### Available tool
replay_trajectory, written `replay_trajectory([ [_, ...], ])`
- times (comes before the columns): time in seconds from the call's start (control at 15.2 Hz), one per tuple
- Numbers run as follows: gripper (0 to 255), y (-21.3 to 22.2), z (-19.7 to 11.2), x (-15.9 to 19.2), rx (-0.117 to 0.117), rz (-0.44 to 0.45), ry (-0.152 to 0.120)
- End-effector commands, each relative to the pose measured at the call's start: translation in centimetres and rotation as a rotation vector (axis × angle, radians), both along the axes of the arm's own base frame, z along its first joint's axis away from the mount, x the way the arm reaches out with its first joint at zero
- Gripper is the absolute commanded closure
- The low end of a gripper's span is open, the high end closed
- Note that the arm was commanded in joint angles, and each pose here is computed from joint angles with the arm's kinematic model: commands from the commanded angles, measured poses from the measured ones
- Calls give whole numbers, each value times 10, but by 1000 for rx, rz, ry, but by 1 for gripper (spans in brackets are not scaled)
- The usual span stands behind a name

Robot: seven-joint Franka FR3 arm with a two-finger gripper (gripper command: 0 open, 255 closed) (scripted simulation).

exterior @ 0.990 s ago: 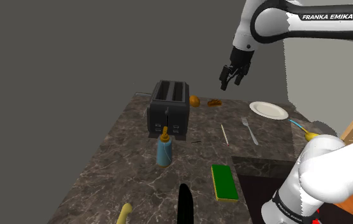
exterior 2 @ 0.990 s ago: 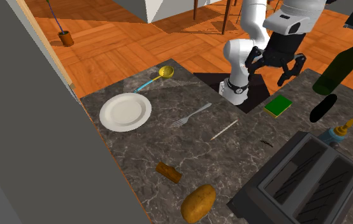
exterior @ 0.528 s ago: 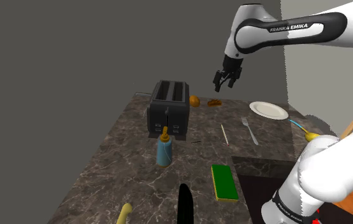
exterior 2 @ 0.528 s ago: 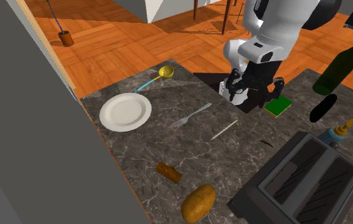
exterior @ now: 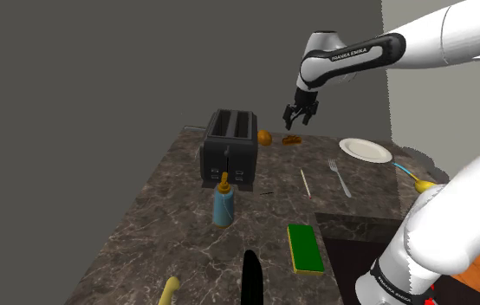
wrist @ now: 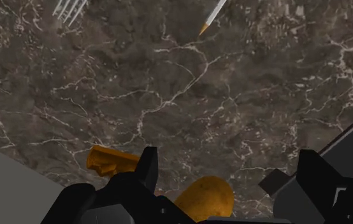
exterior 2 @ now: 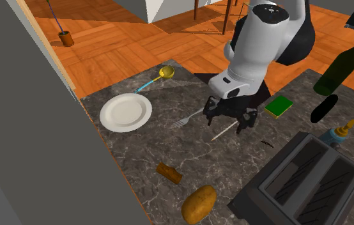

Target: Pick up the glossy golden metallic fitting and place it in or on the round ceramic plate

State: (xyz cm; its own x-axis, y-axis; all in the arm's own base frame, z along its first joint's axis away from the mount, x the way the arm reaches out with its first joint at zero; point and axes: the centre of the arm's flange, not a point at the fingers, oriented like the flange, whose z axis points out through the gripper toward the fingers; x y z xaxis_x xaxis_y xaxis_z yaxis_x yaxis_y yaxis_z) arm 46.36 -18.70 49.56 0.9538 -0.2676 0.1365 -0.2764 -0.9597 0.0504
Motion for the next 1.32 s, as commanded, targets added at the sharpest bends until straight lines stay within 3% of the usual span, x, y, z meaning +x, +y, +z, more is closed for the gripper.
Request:
replay_trajectory([
  [0.0, 0, -18, -11, 17, -1, -14, -1],
  [1.06, 0, -166, -119, 121, 3, -126, -2],
  [1.25, 0, -167, -130, 123, 3, -126, -2],
])
